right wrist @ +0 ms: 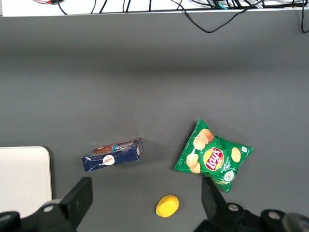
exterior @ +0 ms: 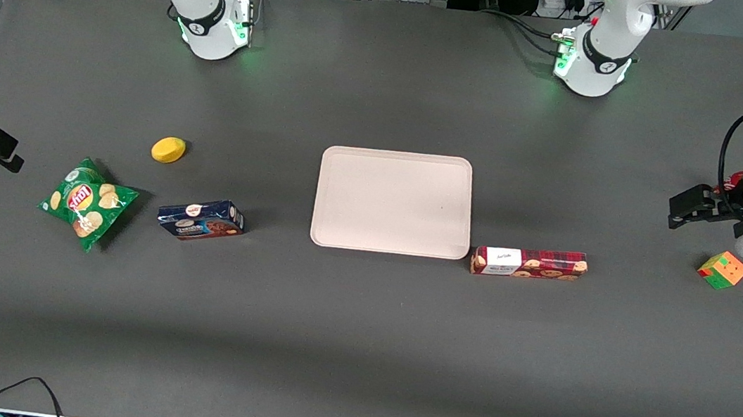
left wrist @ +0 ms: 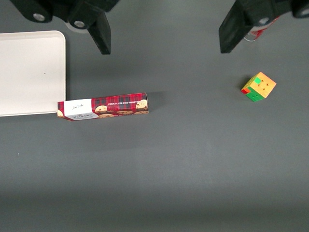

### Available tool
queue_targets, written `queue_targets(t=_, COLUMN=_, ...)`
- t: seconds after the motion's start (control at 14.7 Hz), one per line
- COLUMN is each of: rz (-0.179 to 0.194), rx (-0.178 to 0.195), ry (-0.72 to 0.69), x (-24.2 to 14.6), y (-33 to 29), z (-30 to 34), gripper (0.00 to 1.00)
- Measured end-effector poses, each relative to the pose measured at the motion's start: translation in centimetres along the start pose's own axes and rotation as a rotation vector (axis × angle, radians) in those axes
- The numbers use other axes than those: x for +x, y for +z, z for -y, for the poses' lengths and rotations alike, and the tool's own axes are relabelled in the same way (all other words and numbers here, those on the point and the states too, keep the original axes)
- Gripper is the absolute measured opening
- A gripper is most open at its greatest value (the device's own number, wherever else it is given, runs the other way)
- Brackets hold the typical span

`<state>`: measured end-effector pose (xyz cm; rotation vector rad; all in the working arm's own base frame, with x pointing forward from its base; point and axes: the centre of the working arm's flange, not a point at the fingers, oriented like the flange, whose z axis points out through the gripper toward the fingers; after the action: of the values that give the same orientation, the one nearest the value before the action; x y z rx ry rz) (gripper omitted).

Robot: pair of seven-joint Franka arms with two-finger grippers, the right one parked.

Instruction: Place red cookie box on tray

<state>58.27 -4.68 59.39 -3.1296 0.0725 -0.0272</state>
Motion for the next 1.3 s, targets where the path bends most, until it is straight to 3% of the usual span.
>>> queue_targets(t=0.68, rz=0.009, rx=0.002, ry=-0.001, x=-0.1, y=0.0, z=0.1, gripper=1.0)
queue_targets(t=1.3, rz=0.11, rx=0.002, ry=0.048, x=-0.8, y=2.0, z=-1.6, gripper=1.0)
